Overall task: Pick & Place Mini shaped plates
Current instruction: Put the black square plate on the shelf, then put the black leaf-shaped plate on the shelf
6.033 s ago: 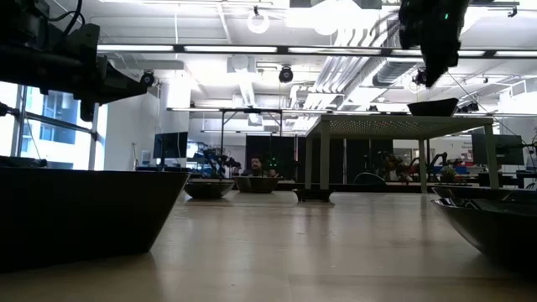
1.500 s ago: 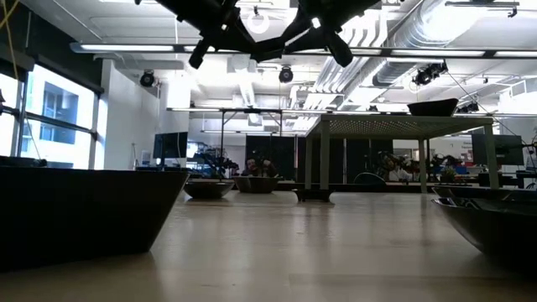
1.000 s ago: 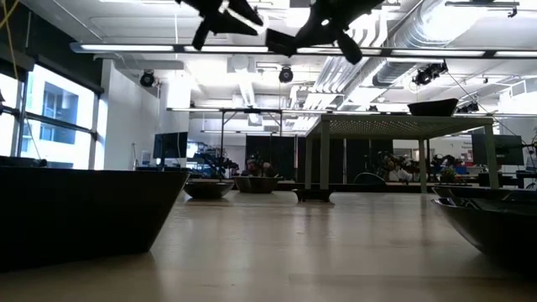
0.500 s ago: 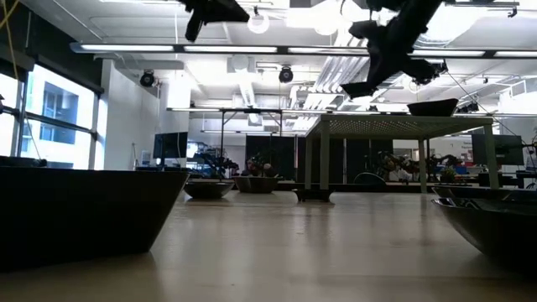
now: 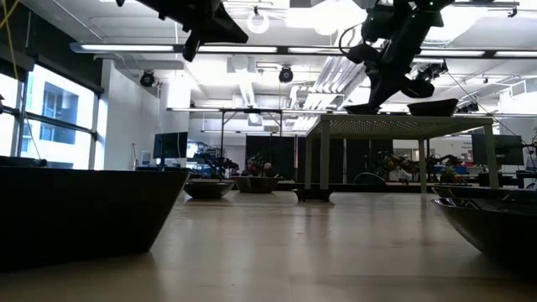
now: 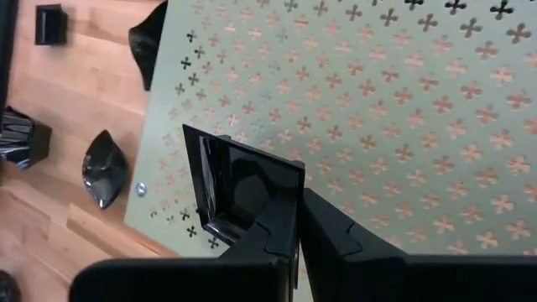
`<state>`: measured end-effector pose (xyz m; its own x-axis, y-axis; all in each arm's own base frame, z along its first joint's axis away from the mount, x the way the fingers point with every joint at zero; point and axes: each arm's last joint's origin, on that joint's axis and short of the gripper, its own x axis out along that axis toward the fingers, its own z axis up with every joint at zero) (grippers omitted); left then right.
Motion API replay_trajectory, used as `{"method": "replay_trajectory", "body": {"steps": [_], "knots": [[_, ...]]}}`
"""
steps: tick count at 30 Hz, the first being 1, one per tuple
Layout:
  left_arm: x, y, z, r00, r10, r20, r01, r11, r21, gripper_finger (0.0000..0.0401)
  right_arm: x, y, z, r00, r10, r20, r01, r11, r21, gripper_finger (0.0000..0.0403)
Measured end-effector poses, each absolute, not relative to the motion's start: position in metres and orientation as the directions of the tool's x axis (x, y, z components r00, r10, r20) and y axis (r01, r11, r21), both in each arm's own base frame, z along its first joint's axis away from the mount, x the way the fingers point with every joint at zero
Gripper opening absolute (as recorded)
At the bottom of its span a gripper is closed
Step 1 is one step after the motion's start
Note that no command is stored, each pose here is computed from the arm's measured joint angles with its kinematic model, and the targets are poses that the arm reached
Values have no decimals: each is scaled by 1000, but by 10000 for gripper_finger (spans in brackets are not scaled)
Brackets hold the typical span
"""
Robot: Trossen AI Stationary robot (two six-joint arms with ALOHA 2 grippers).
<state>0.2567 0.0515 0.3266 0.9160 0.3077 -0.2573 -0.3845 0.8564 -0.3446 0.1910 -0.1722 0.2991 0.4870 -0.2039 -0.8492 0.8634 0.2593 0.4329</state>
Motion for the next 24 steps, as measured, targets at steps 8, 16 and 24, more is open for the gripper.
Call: {"method": "replay_trajectory", "body": {"steps": [8,16,24], "knots": [[257,51,326,917,300,-263,-380,858,-346,1,190,-172,299,487,-194,-852,865,240,440,48],[254,51,322,915,295,-276,-379,863,-333,1,184,-160,329,533,-231,-814,826,349,443,72],[240,48,302,933,294,-207,-352,866,-355,1,177,-85,352,640,-208,-740,702,550,452,10]]}}
